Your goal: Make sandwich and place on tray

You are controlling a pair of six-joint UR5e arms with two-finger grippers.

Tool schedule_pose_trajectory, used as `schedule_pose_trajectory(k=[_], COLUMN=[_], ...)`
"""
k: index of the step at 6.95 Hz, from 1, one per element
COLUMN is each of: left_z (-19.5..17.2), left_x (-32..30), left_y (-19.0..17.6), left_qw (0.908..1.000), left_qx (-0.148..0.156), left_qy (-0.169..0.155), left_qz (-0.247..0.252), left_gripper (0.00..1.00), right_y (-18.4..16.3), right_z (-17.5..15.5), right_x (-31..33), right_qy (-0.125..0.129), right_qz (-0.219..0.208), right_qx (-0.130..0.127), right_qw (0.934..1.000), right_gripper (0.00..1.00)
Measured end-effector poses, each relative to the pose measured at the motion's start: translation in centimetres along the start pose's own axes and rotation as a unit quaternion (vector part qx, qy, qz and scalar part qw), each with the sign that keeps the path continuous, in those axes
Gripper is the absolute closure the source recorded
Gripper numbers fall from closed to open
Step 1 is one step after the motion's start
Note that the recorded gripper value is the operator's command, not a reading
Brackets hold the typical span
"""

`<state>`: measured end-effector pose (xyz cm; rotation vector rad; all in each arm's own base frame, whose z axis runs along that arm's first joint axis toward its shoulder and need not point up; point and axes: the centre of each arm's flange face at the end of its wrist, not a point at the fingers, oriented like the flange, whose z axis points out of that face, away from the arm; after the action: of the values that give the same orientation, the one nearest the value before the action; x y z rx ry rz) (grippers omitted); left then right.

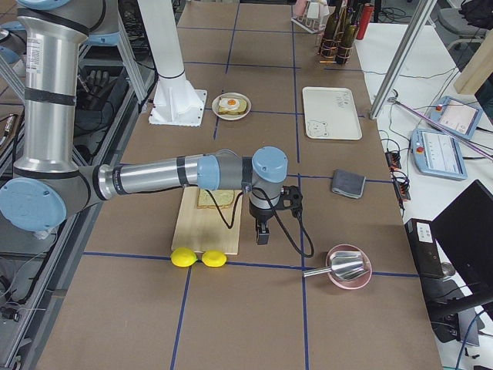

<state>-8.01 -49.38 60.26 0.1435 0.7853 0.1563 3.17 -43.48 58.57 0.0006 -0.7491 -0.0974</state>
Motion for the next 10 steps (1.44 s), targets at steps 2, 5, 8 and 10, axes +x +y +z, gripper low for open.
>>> schedule_pose_trajectory(k=[2, 5, 8, 10], left_z=[0.1, 0.8, 0.8, 1.4], left_x=[0.0, -0.3, 0.2, 2.1], left_y=[-0.1, 0.1, 0.3, -0.2], left_qw=[1.0, 1.0, 1.0, 0.9988], left_qx=[-0.001, -0.006, -0.002, 0.002], left_qy=[0.001, 0.002, 0.008, 0.041], left_qz=[-0.001, -0.002, 0.006, 0.025], left_gripper=[0.0, 0.0, 0.0, 0.0], right_y=[-0.2, -0.9, -1.8, -1.8], right_z=[-0.2, -0.4, -0.5, -0.5], right_x=[-0.3, -0.6, -0.9, -1.4], right_qy=[-0.008, -0.015, -0.024, -0.044], right_qz=[0.047, 0.054, 0.038, 0.028], right_qx=[0.016, 0.031, 0.048, 0.054], right_qw=[0.9988, 0.9979, 0.9978, 0.9972], right_gripper=[0.0, 0.0, 0.0, 0.0])
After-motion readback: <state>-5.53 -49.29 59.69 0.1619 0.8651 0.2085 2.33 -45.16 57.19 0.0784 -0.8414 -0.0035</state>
